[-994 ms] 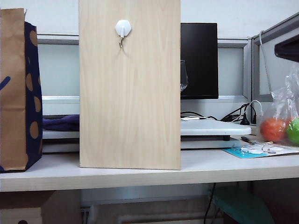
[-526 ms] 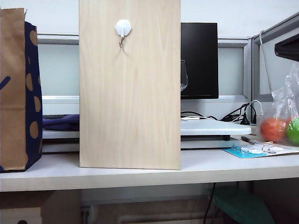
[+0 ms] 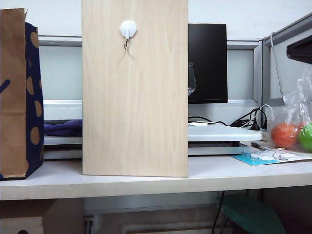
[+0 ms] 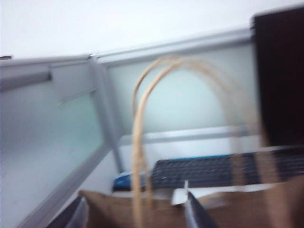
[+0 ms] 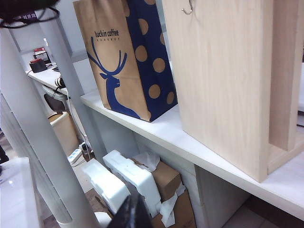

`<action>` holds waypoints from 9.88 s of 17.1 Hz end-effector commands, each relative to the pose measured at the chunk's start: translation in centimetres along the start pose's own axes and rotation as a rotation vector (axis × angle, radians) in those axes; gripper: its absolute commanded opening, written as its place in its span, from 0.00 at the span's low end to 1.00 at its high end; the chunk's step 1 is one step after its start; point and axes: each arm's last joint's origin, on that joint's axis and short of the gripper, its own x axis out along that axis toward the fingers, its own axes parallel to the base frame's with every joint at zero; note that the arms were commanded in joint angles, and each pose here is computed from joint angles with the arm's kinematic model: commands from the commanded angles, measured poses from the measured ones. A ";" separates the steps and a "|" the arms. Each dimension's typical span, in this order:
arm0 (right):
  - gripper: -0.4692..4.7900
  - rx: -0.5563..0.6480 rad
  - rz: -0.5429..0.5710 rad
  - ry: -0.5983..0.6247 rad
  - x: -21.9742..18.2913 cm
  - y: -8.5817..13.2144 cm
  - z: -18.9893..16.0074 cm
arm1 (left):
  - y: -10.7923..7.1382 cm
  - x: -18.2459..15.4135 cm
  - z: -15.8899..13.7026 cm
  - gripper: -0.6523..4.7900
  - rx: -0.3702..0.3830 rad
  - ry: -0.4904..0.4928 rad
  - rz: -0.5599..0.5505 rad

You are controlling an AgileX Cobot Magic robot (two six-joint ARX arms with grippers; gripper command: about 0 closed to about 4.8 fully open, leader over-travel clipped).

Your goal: Pick up the paper bag and hang it on the hook.

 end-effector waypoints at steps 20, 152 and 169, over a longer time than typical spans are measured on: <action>0.09 -0.044 -0.164 -0.085 0.0 -0.4 0.5 | 1.6 -12.0 3.0 0.11 -0.521 0.122 -0.799; 0.09 -0.032 -0.214 -0.083 -0.1 -0.6 0.4 | 0.6 -15.4 2.2 0.11 -0.334 0.108 -0.689; 0.09 -0.032 -0.213 -0.083 -0.1 -0.6 0.4 | 1.3 -13.8 -4.6 0.11 -0.231 0.156 -0.230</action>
